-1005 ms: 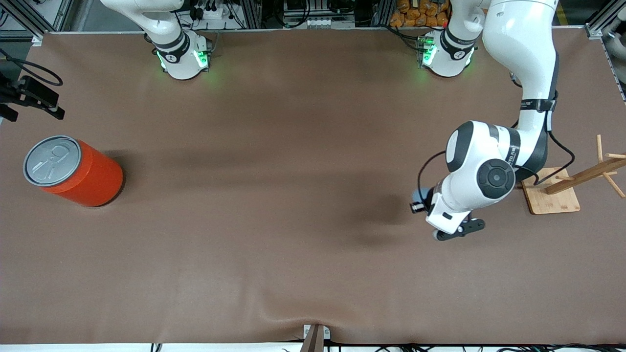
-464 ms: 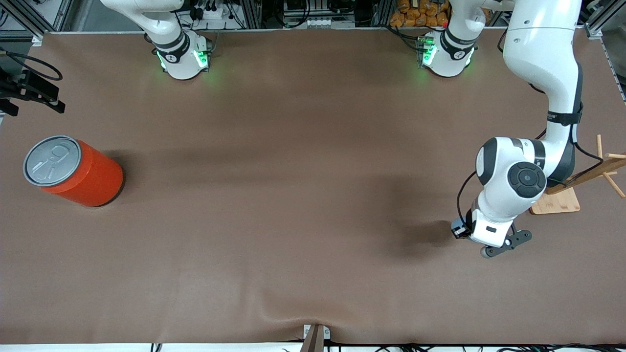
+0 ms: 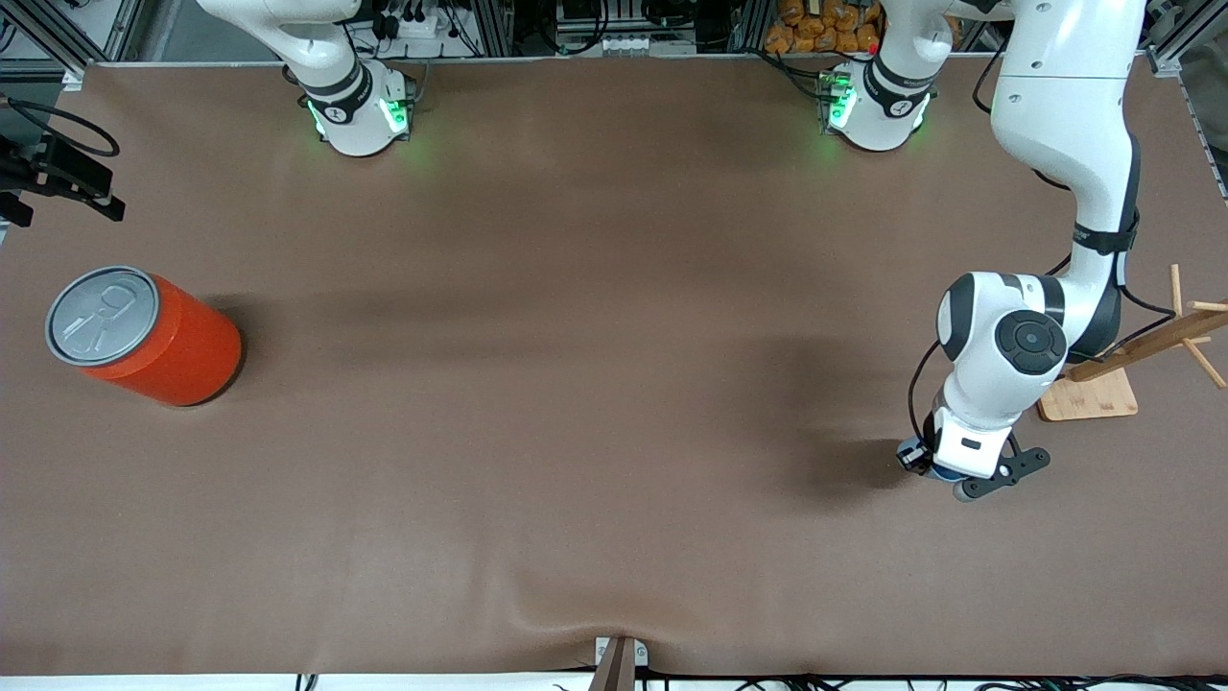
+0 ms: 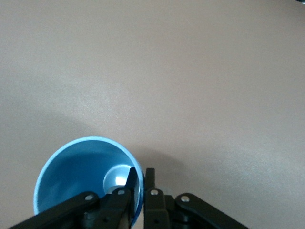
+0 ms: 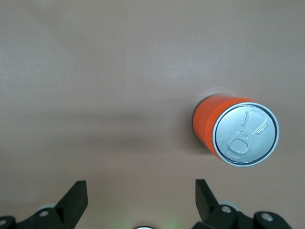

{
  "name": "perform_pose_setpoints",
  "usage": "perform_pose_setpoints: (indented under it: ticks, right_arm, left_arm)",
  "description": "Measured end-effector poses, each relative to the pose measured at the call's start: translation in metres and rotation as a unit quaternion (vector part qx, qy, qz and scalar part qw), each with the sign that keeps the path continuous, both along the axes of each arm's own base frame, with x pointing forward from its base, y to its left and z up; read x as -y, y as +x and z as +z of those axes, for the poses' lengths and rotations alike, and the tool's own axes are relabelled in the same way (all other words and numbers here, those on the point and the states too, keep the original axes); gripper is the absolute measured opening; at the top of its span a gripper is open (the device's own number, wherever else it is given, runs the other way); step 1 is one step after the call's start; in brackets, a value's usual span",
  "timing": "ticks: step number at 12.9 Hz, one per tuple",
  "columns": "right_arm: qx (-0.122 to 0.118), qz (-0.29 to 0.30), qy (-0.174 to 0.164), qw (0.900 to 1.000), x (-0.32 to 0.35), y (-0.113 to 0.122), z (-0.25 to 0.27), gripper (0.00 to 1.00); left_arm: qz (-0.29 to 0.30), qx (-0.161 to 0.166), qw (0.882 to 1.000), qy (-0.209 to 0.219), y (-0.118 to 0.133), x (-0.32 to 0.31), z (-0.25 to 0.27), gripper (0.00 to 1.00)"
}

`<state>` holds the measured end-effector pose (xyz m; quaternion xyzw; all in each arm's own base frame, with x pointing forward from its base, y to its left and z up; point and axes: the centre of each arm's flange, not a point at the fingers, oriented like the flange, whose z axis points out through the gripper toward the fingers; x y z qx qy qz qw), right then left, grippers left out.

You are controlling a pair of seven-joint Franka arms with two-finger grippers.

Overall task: Flip cup
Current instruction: 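Carry the cup toward the wooden stand and lower it upright, then open the left gripper and raise it away from the cup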

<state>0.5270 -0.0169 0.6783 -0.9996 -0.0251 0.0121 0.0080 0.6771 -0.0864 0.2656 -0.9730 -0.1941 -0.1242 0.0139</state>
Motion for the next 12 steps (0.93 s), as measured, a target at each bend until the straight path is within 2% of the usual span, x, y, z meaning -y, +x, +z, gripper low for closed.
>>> perform_pose_setpoints:
  ticks: [1,4,8,12]
  right_arm:
    - [0.000,0.000,0.000,1.000,0.000,0.000,0.000,1.00]
    - [0.000,-0.001,0.000,1.000,0.001,0.000,0.001,1.00]
    - [0.000,-0.001,0.000,1.000,0.001,-0.001,0.002,1.00]
    - [0.000,0.000,0.000,1.000,0.001,-0.001,0.002,1.00]
  left_arm:
    - [0.002,0.000,1.000,0.000,0.000,0.000,0.000,0.22]
    - [0.001,0.007,1.000,-0.001,0.001,0.001,0.019,0.57]
    - [-0.036,-0.011,0.999,0.008,-0.009,-0.005,0.101,1.00]
    - [-0.111,-0.057,0.992,0.026,-0.036,-0.037,0.183,1.00]
